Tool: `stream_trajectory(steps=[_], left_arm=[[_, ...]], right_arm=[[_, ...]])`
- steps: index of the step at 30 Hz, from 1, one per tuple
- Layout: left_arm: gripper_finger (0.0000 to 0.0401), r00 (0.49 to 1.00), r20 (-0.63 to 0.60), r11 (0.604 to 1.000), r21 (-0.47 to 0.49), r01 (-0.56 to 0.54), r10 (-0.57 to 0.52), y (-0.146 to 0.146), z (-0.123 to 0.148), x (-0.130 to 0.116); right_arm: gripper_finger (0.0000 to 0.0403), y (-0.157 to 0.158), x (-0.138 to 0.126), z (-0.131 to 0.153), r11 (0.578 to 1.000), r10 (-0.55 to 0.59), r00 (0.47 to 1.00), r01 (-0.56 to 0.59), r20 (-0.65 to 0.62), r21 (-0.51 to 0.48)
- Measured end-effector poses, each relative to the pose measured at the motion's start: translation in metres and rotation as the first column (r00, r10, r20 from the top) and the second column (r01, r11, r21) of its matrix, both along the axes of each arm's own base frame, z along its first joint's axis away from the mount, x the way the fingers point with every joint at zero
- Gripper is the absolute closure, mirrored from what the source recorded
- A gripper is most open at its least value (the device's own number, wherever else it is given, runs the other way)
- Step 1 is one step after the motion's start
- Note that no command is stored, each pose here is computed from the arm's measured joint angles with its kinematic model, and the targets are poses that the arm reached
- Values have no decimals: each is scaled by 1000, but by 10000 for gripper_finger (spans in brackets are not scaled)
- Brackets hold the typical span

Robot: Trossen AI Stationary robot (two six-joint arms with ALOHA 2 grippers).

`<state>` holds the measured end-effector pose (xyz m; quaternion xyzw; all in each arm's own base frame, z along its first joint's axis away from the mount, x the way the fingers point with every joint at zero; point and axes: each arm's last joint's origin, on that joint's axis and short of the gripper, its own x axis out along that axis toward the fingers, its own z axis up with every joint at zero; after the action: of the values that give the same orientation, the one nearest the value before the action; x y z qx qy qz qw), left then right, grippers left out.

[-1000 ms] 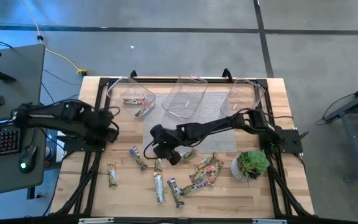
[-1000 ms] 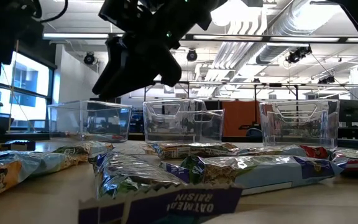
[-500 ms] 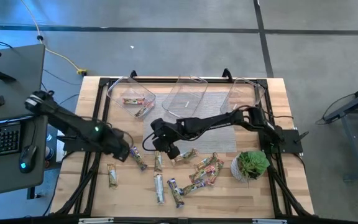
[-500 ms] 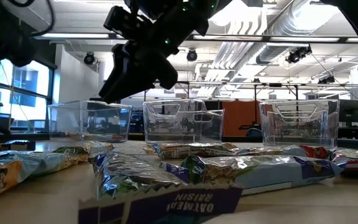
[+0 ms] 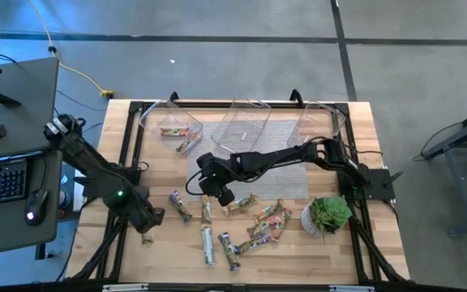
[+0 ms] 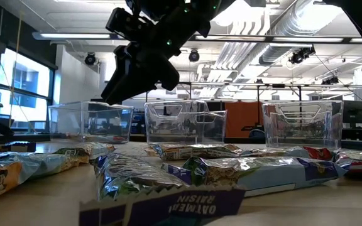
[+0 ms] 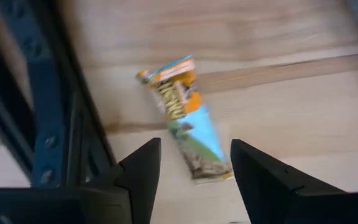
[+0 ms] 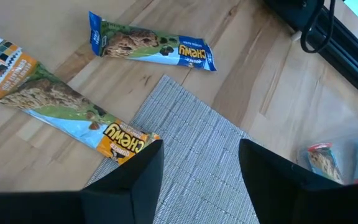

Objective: Pick and place Granola Bars by type
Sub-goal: Put the yellow granola bar into the middle transparent bin

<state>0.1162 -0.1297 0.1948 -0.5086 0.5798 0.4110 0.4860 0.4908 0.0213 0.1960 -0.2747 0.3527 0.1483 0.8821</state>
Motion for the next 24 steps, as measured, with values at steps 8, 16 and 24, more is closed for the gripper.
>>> stream_trajectory(steps=[8,16,24], left_arm=[[213,999,43,999,-34,-4,5,-2,-20,-2],[213,999,52,999,-48,7,-4,3,-43,-7],[213,998,59,999,-41,15,-12,7,-55,-11]], right_arm=[[210,0,0,0,1000,-1,1000,1,0,0],[210,0,0,0,1000,-1,1000,1,0,1],[210,0,0,0,1000,20,1000,-20,0,24]])
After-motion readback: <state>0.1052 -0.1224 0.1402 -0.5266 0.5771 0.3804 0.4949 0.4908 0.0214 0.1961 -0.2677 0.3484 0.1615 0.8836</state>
